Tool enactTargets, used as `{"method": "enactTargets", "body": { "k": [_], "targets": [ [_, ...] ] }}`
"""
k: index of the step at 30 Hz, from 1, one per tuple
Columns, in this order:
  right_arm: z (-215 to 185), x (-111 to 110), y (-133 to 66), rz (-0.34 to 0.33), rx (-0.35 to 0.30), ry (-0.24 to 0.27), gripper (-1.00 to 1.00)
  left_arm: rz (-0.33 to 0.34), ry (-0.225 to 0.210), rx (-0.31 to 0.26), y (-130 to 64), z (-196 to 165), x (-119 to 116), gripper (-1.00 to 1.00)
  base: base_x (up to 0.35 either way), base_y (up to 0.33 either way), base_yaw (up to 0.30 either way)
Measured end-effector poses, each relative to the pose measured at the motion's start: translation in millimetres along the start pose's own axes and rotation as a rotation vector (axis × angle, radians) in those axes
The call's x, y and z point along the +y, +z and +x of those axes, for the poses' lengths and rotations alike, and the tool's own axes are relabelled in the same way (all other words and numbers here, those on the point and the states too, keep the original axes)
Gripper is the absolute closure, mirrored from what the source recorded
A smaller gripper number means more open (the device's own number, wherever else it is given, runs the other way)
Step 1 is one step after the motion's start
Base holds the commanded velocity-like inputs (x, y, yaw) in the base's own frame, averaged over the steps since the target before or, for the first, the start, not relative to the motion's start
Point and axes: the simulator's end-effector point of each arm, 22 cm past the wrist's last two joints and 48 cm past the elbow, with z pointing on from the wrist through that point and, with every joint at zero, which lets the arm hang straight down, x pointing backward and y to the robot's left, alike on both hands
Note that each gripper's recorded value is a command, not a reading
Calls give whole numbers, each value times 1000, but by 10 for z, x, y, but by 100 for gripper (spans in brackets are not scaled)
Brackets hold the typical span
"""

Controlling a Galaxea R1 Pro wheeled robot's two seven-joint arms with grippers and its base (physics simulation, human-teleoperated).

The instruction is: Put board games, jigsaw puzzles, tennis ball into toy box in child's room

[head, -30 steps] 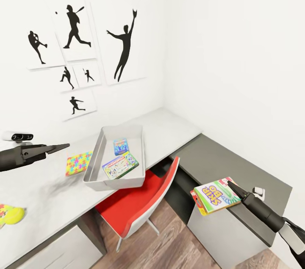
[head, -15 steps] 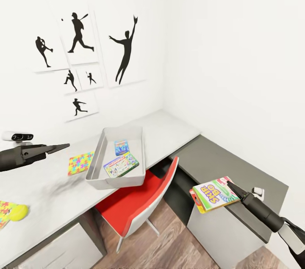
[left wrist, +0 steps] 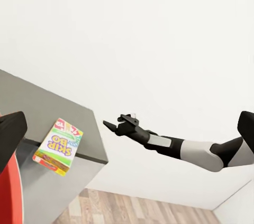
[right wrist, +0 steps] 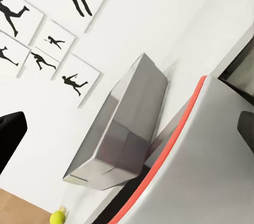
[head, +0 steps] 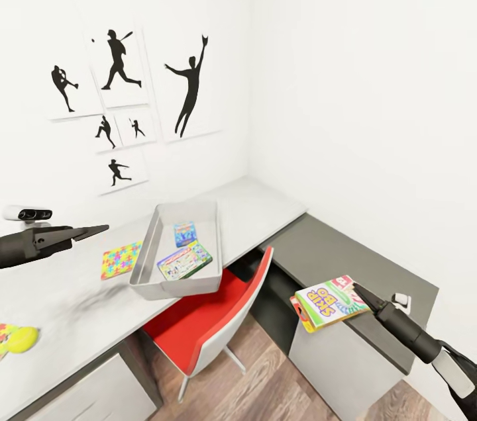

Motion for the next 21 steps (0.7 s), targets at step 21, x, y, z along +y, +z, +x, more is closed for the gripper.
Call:
{"method": "enactTargets", "body": {
  "k": [21],
  "targets": [
    [-90, 130, 23, -17, -15, -18, -100, 9, 33, -8, -19, -78, -170, -100, -11, 0, -112]
  ]
}}
